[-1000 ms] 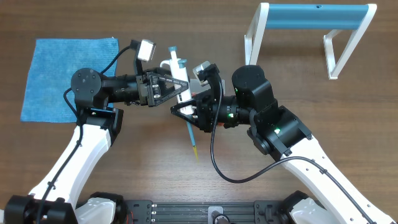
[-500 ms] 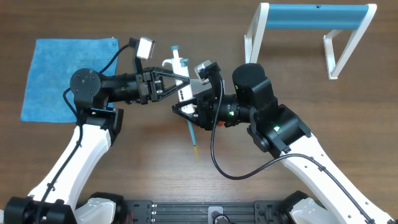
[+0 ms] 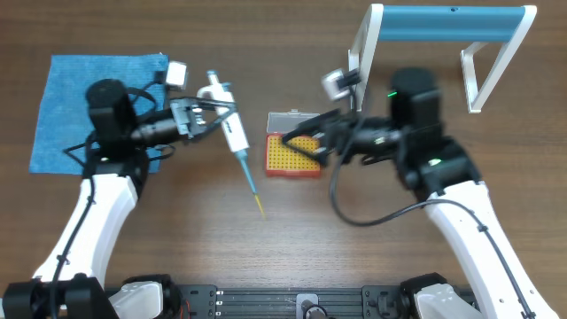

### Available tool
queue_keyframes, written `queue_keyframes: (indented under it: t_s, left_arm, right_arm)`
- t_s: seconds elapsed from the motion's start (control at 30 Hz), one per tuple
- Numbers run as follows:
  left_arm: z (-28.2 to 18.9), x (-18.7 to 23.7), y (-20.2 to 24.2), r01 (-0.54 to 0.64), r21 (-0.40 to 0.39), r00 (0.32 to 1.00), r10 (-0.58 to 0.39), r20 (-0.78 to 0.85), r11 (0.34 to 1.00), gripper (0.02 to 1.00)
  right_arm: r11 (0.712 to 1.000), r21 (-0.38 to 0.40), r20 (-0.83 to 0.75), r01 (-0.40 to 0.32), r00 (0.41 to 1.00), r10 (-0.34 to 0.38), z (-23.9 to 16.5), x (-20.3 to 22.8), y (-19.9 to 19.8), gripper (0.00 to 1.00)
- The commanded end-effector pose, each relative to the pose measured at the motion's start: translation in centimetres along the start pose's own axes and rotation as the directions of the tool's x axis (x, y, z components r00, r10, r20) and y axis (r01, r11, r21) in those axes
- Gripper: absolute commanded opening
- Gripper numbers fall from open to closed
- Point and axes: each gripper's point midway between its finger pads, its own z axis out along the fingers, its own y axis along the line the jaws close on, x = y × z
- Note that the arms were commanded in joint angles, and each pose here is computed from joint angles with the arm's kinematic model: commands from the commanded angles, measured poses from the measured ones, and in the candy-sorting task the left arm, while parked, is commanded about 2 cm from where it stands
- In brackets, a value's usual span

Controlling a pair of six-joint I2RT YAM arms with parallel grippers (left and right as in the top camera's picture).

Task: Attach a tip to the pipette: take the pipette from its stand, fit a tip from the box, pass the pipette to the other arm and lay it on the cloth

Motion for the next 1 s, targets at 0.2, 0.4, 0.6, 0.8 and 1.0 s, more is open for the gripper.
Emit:
queue_keyframes:
  t_s: [0.2,0.4,0.6,0.8,1.0]
  left_arm:
    - [-5.5,-2.5,8.4,0.093,-0.326,0.975,-0.020,0.222,0.941,0.027]
    - [-10.8,1.8,13.9,0.262,-0.737,0.965,-0.146,0.219,0.624,0.027]
    - [-16.4,-4.4,7.9,0.143,-0.898,0.987,0.006,0.160,0.415,0.027]
    - [-24.6,-11.2,6.1,0.200,-0.975,0.977,-0.093,0.191,0.101,0.027]
    - [-25.4,-19.1,10.2,0.234,-0.972,0.972,-0.006,0.234,-0.007,0.027]
  right_arm:
    - [0.708,0.673,0.136,-0.213,0.977,0.165,-9.1,2.7,-13.0,0.989]
    - [0.324,0.906,0.209,-0.272,0.954,0.215,-15.1,5.2,-16.1,0.989]
    - [0.313,0.915,0.256,-0.256,0.966,0.041,-16.4,0.3,-15.0,0.989]
    - [0.335,0.902,0.292,-0.270,0.956,-0.015,-16.3,-1.5,-14.9,0.991]
    - [0.328,0.887,0.323,-0.325,0.944,0.061,-15.7,-0.1,-15.0,0.989]
